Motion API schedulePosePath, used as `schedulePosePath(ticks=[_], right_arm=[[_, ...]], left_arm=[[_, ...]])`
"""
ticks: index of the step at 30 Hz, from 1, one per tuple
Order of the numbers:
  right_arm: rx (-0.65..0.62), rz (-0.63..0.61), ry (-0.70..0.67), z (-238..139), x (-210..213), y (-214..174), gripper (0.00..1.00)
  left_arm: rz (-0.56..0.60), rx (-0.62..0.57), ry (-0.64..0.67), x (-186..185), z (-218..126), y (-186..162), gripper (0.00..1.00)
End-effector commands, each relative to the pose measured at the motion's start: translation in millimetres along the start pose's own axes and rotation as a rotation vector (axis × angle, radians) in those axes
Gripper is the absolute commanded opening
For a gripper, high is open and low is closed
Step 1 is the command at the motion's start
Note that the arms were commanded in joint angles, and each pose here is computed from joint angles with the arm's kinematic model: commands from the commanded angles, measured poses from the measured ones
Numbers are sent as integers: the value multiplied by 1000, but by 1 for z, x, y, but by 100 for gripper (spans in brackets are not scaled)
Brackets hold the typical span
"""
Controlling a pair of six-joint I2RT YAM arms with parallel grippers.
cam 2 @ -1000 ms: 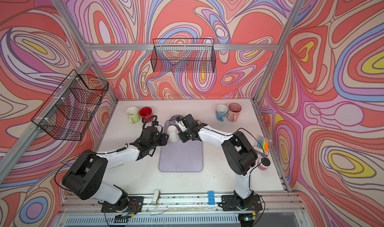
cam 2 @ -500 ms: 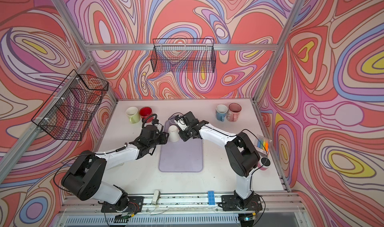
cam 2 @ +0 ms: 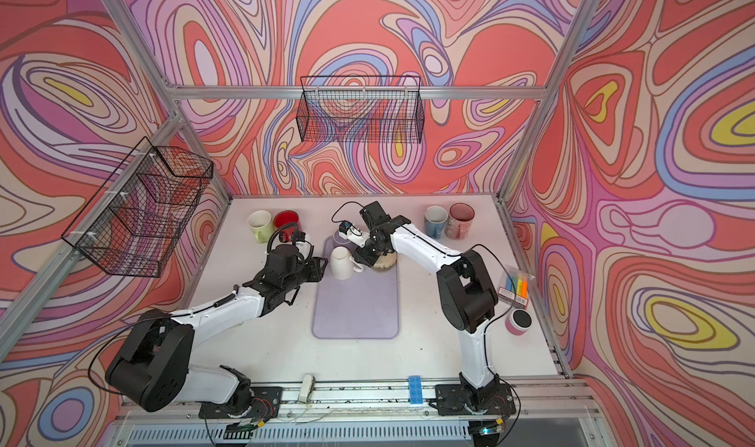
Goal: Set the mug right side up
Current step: 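Close the right gripper on the white mug's handle, then lift and tilt the white mug with the right gripper while the left gripper rises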
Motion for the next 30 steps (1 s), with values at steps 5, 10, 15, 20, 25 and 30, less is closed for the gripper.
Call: schedulePosePath(ticks=[5,10,15,20,25,30], right_arm=[[19,-31,21,19,0,-4,38],[32,-52,7,33,1,-3,36],[49,-60,-7,43,-1,-4,32],[34,-63,-3,47,2,-3,26],[37,-68,3,52,7,-5,23],[22,-58,-9,50,7,-5,16]], left_arm=[[-22,-25,13,9,-20,1,40],[-38,-35,32,14,-29,0,40],[-44,-42,47,18,-36,-1,39],[-52,-48,55,20,-39,-1,39],[-60,-48,59,22,-42,-3,39],[-65,-49,60,23,-43,-4,39]])
Point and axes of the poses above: each gripper's point midway between its finger pads, its own z axis out along the fingers, its own x axis along the line the jaws close on, y = z × x, the point moved 6 cm from there along -z, back along the fingers, and after that the axes turned 12 degrees about z, right-handed, at the moved point
